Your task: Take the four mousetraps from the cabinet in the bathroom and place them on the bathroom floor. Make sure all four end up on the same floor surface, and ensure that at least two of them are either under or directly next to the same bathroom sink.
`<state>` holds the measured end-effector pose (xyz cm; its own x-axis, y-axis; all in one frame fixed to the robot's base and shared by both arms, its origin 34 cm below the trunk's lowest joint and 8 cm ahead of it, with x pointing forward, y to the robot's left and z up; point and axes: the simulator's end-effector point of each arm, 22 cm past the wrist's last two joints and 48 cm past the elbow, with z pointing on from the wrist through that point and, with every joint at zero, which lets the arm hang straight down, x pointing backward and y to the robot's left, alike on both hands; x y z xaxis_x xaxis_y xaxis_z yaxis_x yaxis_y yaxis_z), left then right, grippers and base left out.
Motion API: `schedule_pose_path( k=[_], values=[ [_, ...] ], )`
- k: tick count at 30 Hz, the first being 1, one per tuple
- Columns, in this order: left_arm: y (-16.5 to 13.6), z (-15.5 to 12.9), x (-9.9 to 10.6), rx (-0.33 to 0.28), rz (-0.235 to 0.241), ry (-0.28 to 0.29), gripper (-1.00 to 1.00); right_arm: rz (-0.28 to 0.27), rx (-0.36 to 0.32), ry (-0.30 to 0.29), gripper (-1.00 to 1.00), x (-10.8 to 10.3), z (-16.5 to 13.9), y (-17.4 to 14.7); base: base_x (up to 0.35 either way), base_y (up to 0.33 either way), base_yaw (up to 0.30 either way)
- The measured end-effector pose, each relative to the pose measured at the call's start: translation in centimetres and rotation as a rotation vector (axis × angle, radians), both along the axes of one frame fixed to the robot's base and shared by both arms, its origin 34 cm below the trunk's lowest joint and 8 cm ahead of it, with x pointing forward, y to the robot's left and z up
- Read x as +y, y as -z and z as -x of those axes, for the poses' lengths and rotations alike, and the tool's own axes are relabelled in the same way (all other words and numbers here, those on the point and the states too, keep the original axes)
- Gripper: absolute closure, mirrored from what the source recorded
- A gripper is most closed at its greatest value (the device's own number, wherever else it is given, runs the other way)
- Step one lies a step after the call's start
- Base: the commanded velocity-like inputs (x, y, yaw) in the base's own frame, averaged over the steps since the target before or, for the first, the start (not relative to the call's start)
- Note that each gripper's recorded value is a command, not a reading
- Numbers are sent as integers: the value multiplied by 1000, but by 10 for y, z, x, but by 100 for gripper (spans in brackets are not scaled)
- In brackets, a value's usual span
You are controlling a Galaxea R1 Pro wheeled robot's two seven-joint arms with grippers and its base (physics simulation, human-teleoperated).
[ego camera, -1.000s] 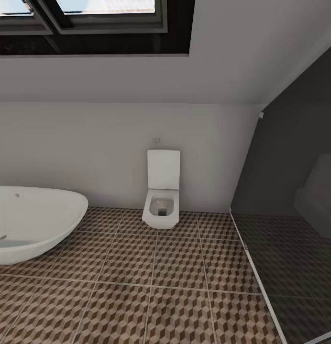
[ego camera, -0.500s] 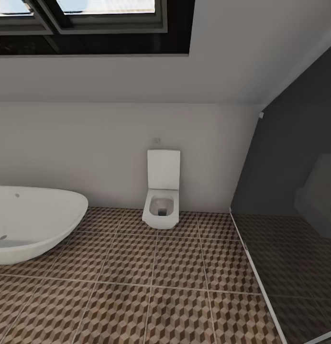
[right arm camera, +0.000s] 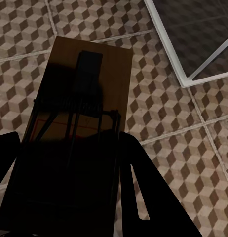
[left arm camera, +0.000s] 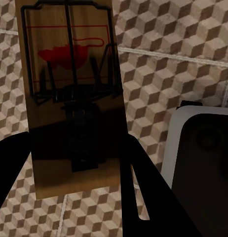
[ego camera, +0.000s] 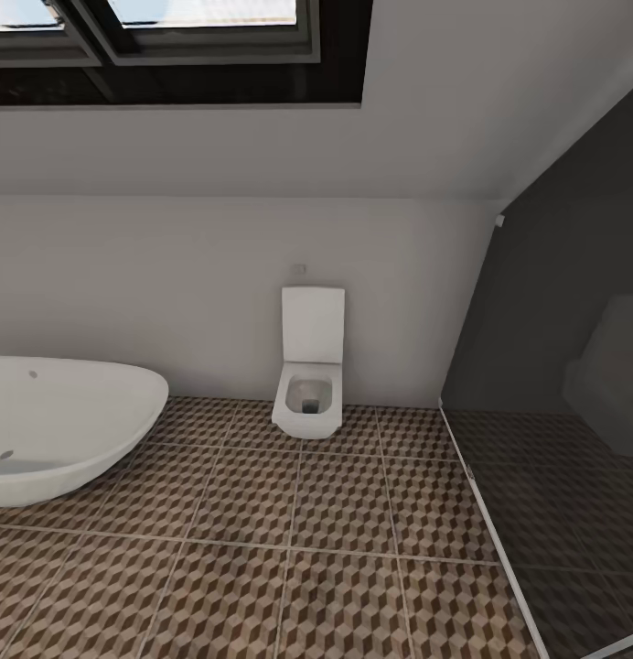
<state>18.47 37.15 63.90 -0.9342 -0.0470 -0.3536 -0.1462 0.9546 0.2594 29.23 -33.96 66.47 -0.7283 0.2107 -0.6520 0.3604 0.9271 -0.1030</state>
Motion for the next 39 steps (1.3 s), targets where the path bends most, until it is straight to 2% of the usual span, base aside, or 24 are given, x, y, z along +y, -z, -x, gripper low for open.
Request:
schedule_pose_path(
  k=[39],
  values=[
    [0,0,0,0,0,0,100,0,1,0,100,0,0,0,0,0,0]
  ],
)
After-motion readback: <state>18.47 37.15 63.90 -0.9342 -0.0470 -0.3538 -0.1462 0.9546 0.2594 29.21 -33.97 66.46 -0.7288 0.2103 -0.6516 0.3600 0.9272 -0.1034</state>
